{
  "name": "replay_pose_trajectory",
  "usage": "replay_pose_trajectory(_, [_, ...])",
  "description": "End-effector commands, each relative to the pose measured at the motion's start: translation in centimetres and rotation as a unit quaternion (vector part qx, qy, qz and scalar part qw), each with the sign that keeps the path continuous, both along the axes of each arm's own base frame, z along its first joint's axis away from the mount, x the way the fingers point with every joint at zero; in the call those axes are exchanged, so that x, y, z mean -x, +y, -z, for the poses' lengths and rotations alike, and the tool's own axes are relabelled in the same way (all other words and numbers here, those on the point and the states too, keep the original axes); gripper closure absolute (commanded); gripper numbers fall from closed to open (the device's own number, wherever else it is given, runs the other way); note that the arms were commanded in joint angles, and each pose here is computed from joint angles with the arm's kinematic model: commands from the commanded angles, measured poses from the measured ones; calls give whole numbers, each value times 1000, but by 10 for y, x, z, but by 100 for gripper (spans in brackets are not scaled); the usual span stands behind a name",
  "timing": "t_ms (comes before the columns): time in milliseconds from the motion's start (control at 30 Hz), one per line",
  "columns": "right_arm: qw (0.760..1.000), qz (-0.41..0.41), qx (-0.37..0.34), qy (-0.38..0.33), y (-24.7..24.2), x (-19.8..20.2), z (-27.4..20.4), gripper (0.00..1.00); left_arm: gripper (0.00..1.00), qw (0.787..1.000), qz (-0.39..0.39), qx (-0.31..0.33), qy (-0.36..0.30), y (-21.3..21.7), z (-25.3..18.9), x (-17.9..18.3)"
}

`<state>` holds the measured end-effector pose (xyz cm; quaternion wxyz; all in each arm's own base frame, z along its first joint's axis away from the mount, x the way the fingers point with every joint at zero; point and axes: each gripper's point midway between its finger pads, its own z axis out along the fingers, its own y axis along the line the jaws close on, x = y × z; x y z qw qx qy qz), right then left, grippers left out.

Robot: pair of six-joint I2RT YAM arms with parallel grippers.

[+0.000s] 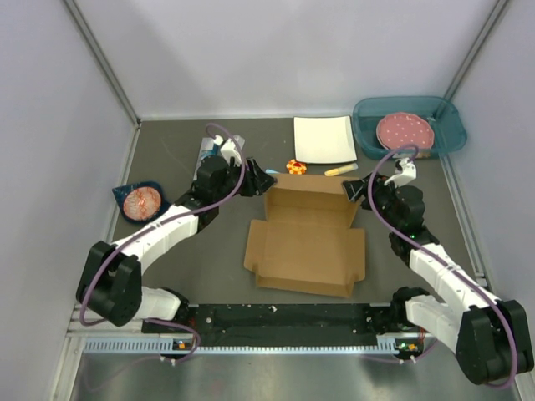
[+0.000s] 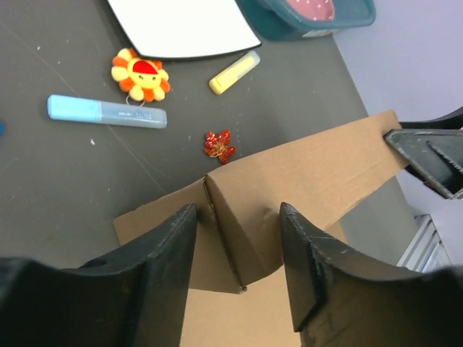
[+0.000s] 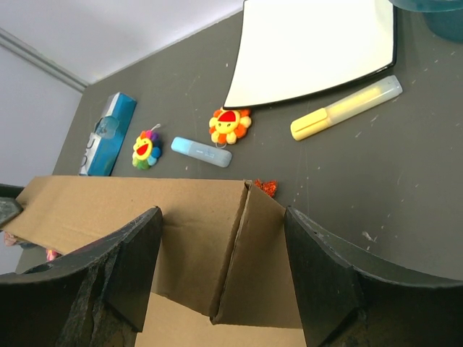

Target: Fold the paper box

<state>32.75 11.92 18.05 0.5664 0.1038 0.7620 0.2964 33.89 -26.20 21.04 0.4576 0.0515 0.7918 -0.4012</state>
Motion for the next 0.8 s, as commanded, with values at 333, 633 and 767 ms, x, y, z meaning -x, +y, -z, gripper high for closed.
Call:
replay_pose_trajectory(333, [996, 8, 43, 78, -9, 10, 54, 33, 68, 996, 3, -28, 84, 5, 74, -2])
replay_pose_trajectory(633, [991, 37, 59, 116, -21, 14, 71, 34, 77, 984, -37, -87, 151, 26, 134, 6])
replay_pose_trajectory(767, [994, 21, 41, 101, -13, 12, 55, 29, 79, 982, -49, -86, 160, 33, 145, 16])
